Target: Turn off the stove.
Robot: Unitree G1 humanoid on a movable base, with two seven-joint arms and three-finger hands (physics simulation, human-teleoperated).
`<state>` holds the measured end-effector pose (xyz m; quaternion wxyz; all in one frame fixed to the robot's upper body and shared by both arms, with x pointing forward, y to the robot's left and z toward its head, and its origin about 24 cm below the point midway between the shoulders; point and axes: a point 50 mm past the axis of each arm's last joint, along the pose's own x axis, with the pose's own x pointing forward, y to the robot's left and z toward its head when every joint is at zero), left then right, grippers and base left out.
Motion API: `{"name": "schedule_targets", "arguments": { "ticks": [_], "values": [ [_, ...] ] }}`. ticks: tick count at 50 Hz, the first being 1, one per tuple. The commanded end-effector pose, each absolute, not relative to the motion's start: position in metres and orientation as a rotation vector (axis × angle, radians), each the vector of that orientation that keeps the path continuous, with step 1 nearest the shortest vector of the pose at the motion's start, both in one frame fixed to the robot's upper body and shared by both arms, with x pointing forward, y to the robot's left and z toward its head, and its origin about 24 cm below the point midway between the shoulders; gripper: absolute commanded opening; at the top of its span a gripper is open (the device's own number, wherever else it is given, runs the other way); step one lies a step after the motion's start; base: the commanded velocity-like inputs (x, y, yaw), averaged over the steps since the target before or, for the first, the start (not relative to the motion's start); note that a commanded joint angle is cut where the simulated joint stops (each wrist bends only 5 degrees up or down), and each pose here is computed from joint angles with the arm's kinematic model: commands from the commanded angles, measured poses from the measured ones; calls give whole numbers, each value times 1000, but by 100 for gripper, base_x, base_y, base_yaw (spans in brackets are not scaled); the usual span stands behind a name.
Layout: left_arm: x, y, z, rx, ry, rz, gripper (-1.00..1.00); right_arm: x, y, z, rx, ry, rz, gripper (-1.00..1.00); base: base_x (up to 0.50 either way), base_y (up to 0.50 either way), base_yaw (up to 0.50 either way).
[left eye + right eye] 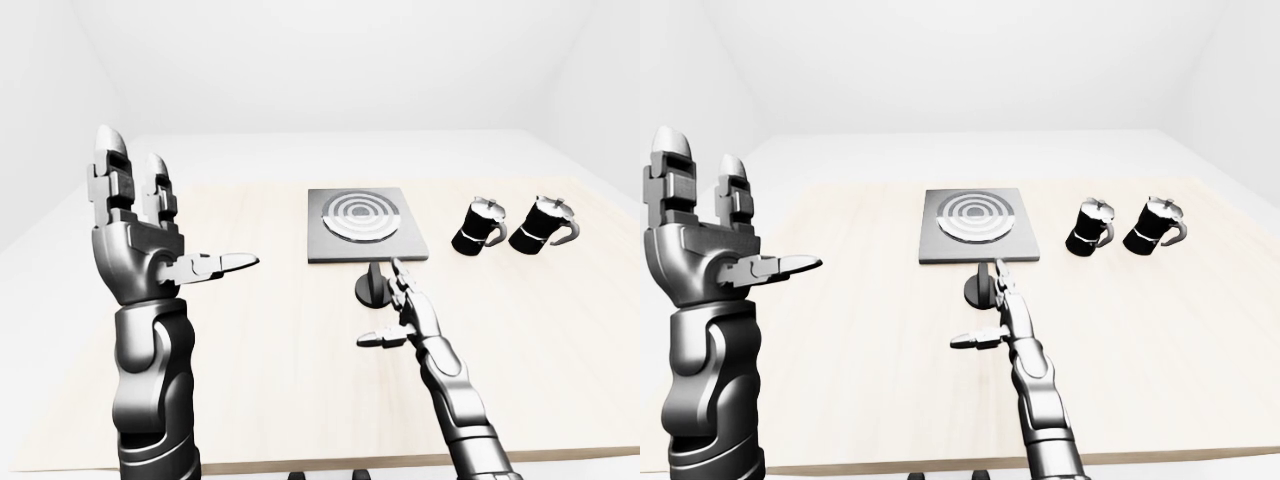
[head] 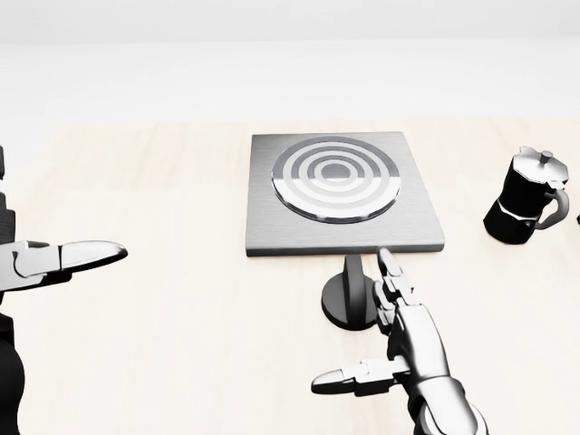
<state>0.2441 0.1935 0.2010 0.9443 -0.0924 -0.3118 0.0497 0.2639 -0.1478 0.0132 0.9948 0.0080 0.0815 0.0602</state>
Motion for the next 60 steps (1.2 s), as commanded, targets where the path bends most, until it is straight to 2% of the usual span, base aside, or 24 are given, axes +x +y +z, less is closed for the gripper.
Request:
{"name": "schedule_targets", "arguments": {
  "ticks": [1,40,50,56,60],
  "values": [
    [243,194,201,-187,-638,102,100,263,-148,7,15,176,121,100,0,0,0],
    [243,194,200,-186,-634,105,100,260,-133,-4,2,192,173,100,0,0,0],
    [243,194,200,-187,-633,105,100,250,-92,2,-6,178,310,100,0,0,0],
    [243,196,199,-187,-631,112,100,263,-91,17,-40,148,329,100,0,0,0],
    [242,196,200,-191,-635,114,100,285,-90,39,-68,86,351,100,0,0,0]
  ]
}}
